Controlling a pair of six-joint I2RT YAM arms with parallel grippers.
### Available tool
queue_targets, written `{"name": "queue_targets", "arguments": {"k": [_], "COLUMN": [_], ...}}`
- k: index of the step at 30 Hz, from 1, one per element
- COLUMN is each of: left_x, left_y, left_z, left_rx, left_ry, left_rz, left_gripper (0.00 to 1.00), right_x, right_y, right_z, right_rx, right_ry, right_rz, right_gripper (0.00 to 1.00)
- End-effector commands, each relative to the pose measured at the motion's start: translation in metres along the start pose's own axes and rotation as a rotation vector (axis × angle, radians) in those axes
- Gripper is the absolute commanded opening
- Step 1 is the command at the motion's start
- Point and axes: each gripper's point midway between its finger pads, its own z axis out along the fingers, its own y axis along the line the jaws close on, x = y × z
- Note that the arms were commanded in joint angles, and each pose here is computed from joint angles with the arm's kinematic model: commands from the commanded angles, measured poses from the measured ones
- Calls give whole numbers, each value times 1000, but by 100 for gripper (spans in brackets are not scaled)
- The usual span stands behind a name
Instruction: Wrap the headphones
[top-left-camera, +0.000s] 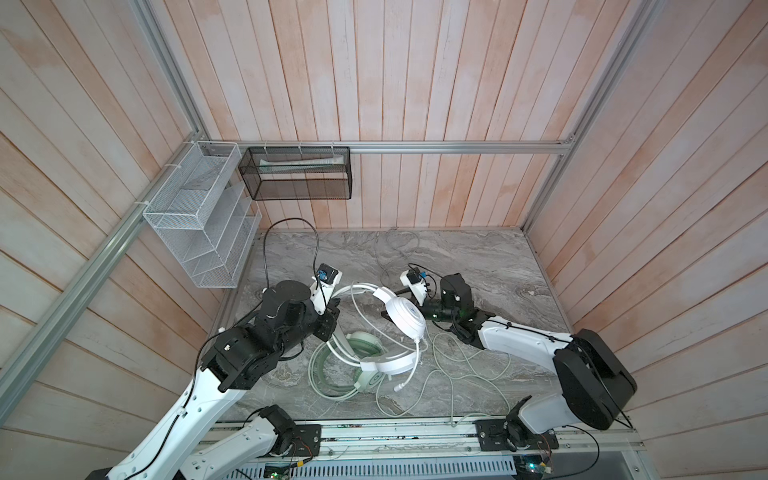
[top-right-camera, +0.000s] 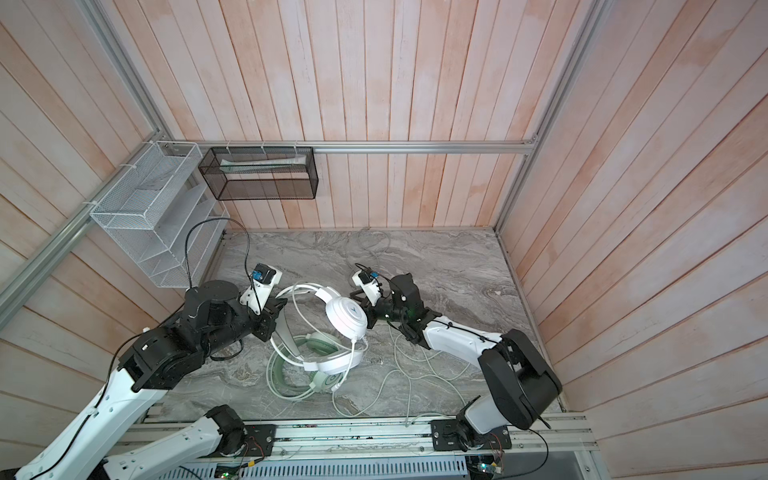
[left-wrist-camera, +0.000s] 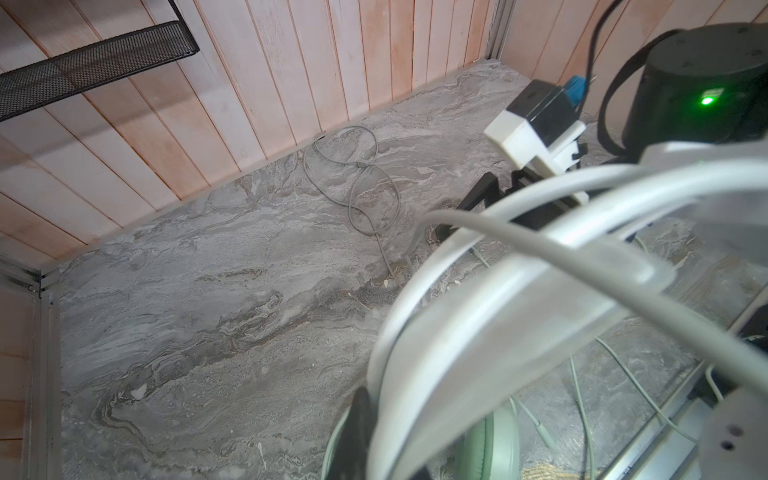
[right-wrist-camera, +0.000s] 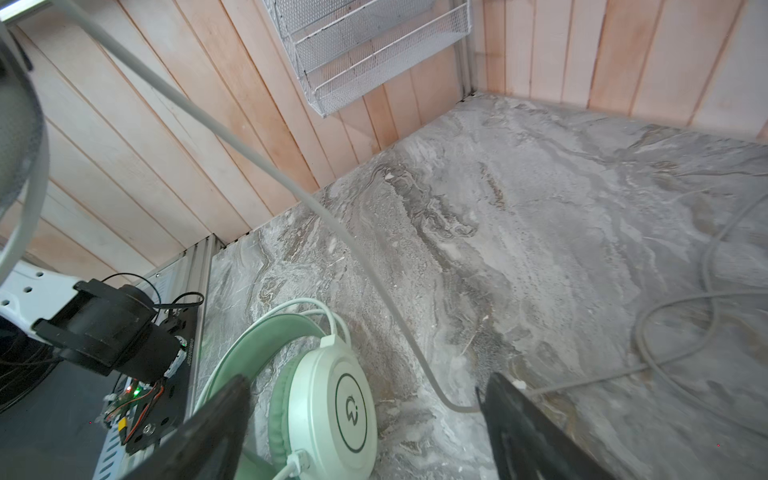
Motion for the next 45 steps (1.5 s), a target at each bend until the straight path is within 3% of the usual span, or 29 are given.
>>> {"name": "queue_targets", "arguments": {"k": [1,10,14,15,18,19,25,31,37,45], "left_x": [-30,-26,-23,-21,-16,-14,-13,-10,-7,-15], "left_y": [-6,-10,-10,-10,-9,-9,-11,-14,-15,-15], "left_z": [-12,-11,-10,-9,-5,-4,-1,-3,-5,-12], "left_rx": [44,66,66,66,59,57,66,83,91,94], "left_ry": [-100,-88,-81,-78,-67,-65,-70,-75,-79,-115], "left_rz": [-27,-36,-34,-34,-29,-27,-27,-29,-26,-44], "left_gripper": [0,0,0,0,0,0,0,0,0,0], "right_x": [-21,-17,-29,-34,-58,-67,-111,-130,-166,-159], "right_y": [8,-26,-31,-29,-26,-23,-15,-26,-22,-35], "right_z": [17,34,23,17,-6,-14,-54,-73,-96,-103], "right_rx": [-65,29,73,94,180,209,344,429,463,487], "right_ry": [-53,-40,-55,-66,-112,-129,-201,-246,-332,-344], "right_rz": [-57,-76,-95,-110,-157,-176,-249,-263,-296,-262], "right_gripper": [86,75,42,29,2,0,0,0,0,0]}}
